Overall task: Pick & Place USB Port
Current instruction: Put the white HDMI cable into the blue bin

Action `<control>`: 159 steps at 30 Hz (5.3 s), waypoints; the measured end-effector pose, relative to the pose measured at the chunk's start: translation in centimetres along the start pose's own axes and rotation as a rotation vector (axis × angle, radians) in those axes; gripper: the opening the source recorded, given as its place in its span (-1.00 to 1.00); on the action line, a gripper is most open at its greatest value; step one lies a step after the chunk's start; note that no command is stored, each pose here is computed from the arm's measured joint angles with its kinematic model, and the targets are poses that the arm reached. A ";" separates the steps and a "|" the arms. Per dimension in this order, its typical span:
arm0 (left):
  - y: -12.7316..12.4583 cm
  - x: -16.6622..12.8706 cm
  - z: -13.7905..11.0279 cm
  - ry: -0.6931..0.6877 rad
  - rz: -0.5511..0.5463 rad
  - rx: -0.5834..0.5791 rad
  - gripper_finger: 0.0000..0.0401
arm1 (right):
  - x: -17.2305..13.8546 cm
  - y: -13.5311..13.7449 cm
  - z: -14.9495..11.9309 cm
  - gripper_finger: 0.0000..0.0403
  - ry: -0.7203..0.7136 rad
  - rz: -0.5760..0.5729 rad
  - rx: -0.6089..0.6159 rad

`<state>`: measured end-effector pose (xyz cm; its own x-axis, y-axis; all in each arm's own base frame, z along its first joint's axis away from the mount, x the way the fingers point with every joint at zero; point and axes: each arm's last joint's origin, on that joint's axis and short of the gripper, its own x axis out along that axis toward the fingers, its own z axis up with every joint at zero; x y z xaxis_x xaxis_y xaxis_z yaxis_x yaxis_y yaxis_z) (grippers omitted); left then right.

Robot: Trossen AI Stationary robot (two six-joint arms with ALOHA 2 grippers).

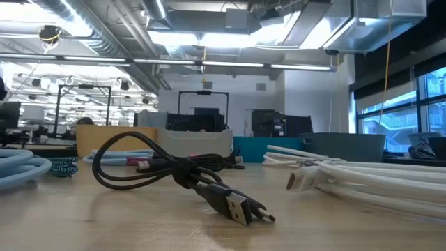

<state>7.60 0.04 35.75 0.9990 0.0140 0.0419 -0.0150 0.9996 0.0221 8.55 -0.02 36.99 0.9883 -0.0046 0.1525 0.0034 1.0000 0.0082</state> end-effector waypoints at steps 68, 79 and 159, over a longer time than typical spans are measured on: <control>0.5 0.4 -2.8 0.281 0.191 0.030 -0.98 | 17.1 -3.5 -17.2 -0.73 1.354 -0.426 0.252; 0.5 0.4 -2.9 0.295 0.185 0.067 -0.98 | 19.2 -3.8 -20.7 -0.22 1.362 -0.352 0.247; 0.5 0.4 -2.9 0.299 0.182 0.102 -0.99 | 9.2 -17.2 -9.2 -0.96 1.638 -0.472 0.420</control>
<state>8.13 0.62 32.91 0.9472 0.2131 -0.2396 -0.1830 0.9728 0.1417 18.93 -17.21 29.19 0.0362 0.0078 -0.9993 0.5348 0.8446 0.0260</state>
